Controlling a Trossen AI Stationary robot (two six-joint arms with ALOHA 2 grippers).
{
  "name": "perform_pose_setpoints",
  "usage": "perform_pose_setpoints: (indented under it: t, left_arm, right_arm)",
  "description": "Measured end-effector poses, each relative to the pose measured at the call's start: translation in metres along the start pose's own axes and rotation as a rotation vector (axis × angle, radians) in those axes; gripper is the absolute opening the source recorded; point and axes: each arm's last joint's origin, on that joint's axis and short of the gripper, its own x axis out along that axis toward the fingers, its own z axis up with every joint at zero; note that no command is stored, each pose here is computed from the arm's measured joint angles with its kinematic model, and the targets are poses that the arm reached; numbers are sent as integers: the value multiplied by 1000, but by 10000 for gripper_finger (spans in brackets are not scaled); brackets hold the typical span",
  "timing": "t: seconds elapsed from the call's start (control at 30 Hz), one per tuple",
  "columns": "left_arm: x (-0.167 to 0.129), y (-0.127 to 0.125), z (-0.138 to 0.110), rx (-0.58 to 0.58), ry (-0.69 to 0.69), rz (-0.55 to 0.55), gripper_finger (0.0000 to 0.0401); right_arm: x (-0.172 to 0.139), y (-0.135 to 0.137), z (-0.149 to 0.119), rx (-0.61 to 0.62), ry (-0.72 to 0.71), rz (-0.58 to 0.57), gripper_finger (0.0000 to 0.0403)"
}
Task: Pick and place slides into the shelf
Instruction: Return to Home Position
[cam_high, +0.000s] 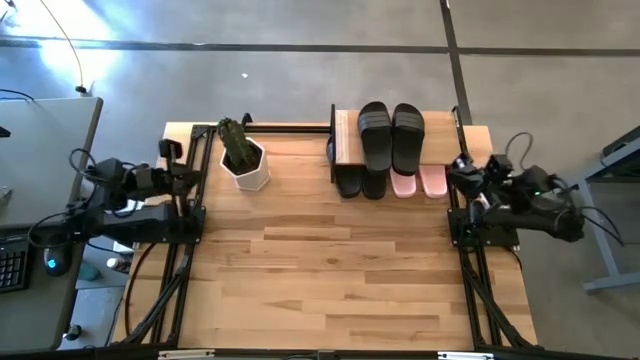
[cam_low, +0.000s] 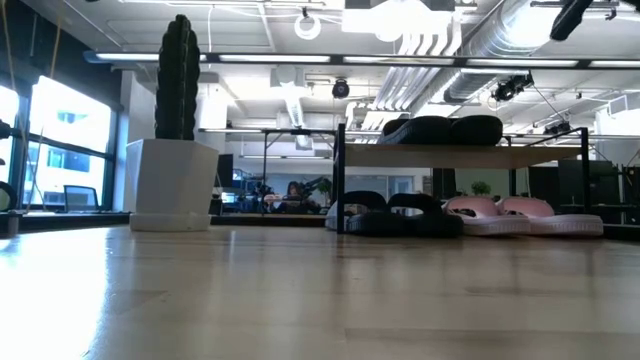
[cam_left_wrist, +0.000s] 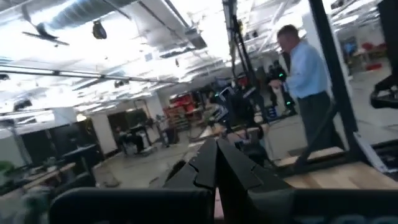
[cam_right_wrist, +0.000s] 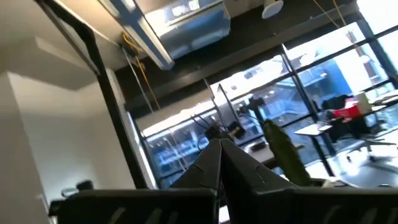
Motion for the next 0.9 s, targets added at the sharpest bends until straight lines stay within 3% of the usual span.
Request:
perform_pose_setpoints:
  t: [0.37, 0.9]
  left_arm:
    - [23, -18, -57, -119, -60, -25, 0]
    - [29, -36, -112, -219, -3, -38, 0]
  right_arm:
    - [1, -25, -54, 139, -12, 3, 0]
    - [-2, -38, -79, 263, 86, -91, 0]
